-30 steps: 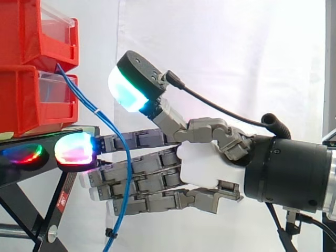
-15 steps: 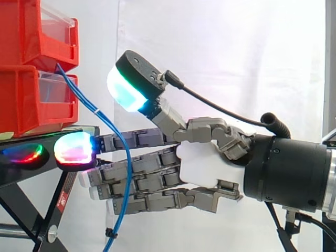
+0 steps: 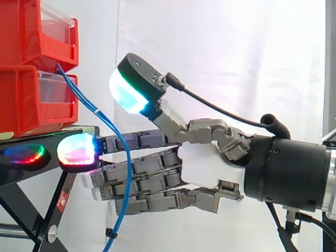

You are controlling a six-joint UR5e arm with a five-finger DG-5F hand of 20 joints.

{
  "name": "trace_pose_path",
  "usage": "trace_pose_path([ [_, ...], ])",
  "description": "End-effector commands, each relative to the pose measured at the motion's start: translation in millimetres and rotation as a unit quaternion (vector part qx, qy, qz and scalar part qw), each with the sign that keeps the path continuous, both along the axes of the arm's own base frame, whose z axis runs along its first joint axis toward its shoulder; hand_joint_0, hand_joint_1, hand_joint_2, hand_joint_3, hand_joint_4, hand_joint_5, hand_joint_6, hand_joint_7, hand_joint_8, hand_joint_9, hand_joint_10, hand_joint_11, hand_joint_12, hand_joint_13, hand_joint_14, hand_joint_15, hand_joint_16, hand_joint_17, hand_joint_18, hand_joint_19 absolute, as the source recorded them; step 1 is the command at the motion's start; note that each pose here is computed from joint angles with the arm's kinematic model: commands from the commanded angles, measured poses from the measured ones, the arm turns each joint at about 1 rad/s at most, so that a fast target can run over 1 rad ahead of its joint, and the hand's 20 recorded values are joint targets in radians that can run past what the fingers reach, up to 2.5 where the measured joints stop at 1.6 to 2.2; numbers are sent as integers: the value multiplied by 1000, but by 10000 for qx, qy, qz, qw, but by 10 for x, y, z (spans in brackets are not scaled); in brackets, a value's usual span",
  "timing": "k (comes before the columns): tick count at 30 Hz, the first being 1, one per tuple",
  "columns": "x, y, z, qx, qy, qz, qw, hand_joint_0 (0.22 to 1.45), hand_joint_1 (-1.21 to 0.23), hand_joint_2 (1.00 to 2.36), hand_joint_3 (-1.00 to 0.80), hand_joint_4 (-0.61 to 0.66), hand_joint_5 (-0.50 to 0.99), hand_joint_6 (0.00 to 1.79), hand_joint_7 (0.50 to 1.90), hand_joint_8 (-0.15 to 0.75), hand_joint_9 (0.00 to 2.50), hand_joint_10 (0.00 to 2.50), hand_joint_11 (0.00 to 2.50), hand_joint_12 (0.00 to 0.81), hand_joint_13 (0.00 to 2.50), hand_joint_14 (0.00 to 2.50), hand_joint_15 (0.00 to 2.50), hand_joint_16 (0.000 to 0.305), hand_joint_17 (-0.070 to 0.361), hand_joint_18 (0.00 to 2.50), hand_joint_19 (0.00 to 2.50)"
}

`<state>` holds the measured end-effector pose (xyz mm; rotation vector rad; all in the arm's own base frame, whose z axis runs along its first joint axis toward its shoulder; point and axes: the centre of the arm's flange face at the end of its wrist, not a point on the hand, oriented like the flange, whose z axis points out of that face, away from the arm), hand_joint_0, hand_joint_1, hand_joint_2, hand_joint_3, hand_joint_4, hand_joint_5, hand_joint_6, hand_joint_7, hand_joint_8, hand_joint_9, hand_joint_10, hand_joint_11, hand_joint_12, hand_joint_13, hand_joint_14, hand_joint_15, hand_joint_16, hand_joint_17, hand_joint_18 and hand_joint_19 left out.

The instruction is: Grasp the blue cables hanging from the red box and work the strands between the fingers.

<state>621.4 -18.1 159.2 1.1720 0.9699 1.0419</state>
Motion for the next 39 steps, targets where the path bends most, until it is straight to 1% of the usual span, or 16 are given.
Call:
trace_pose_path([
  [1, -4, -36, -3, -2, 9, -26, 10000, 702, -488, 1000, -1000, 213, -328, 7, 729, 355, 159, 2, 165, 397, 2, 7, 254, 75, 169, 0, 92],
  [7, 1, -44, 2, 0, 2, -34, 10000, 702, -488, 1000, -1000, 213, -327, 6, 728, 356, 162, 3, 174, 398, 3, 6, 256, 75, 169, 0, 98],
  [16, -9, -84, -7, -6, 24, -65, 10000, 704, -488, 1000, -1000, 213, -326, 6, 729, 359, 178, 6, 213, 402, 14, 6, 268, 75, 169, 0, 108],
  [17, -4, -93, -1, 4, 14, -71, 10000, 701, -521, 1000, -1000, 227, -291, 6, 704, 375, 246, 4, 171, 414, 79, 5, 237, 77, 173, 0, 57],
  [24, -4, -93, -1, -4, 16, -72, 10000, 704, -522, 1000, -1000, 232, -282, 6, 705, 378, 285, 4, 213, 415, 105, 5, 248, 77, 172, 0, 72],
  [25, -7, -80, -6, -9, 23, -42, 10000, 705, -522, 1000, -1000, 231, -281, 6, 706, 378, 287, 6, 217, 415, 113, 5, 247, 77, 172, 0, 70],
  [31, -9, -92, -6, -7, 23, -65, 10000, 709, -522, 1000, -1000, 234, -273, 6, 704, 388, 346, 5, 259, 420, 188, 7, 280, 77, 172, 67, 94],
  [32, -3, -82, -1, -5, 16, -57, 10000, 708, -522, 1000, -1000, 235, -273, 6, 704, 393, 369, 5, 279, 422, 206, 7, 291, 77, 173, 92, 111],
  [33, -3, -82, -1, -5, 16, -57, 10000, 711, -545, 1000, -1000, 245, -244, 6, 686, 403, 428, 5, 264, 430, 260, 8, 269, 78, 175, 179, 68],
  [39, -8, -83, -6, -14, 25, -58, 10000, 716, -546, 1000, -1000, 254, -229, 6, 691, 404, 463, 6, 307, 436, 317, 7, 280, 77, 174, 218, 83],
])
